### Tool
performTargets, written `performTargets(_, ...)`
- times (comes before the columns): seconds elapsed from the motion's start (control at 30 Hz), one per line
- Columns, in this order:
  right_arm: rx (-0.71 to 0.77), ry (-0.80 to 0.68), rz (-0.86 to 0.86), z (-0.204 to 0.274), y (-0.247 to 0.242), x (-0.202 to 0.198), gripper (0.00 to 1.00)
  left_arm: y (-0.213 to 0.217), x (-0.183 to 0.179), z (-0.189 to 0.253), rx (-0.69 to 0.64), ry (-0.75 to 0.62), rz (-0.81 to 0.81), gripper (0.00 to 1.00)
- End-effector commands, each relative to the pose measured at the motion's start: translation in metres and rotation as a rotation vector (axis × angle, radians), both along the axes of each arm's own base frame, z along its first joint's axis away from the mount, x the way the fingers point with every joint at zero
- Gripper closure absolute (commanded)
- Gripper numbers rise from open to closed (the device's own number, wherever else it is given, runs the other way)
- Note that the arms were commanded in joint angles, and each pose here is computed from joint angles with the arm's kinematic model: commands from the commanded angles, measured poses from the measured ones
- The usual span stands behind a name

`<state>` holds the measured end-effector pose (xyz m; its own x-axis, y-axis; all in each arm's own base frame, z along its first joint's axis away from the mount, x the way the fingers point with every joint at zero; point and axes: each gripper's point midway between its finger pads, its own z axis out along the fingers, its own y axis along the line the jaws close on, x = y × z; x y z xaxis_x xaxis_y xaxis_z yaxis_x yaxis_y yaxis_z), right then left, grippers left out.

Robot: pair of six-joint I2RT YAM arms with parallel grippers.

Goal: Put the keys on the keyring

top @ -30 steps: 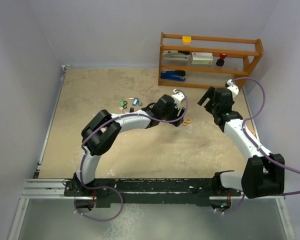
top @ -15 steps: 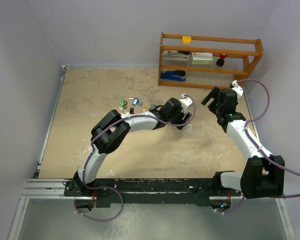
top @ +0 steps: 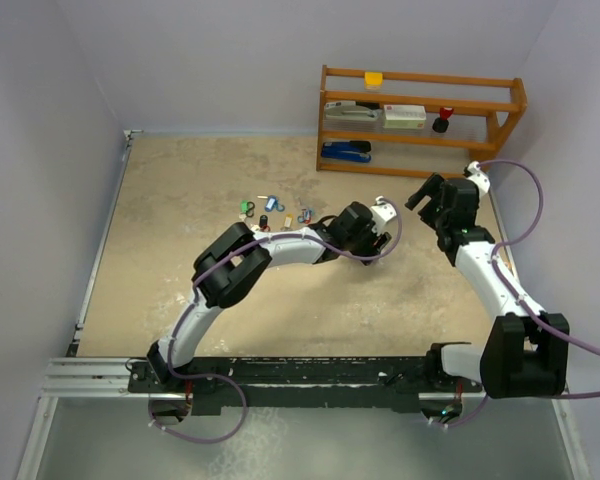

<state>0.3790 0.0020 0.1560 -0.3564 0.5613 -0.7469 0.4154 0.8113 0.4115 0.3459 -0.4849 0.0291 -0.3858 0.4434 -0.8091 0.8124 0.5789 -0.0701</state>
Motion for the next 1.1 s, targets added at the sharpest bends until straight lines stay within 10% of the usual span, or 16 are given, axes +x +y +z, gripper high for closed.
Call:
performTargets(0.0, 0.013, -0.063, -0.005, 0.016, -0.002, 0.001, 0.11, -0.014, 0.005, 0.011, -0.029, -0.033, -0.026, 0.43)
performTargets(0.83, 0.029, -0.064, 0.009, 0.013, -0.002, 0.0, 0.11, -0.008, 0.011, -0.02, 0.056, -0.055, 0.001, 0.57)
performTargets(1.07, 0.032, -0.062, 0.008, 0.011, -0.002, 0.0, 0.11, -0.005, 0.01, -0.026, 0.079, -0.053, 0.003, 0.8)
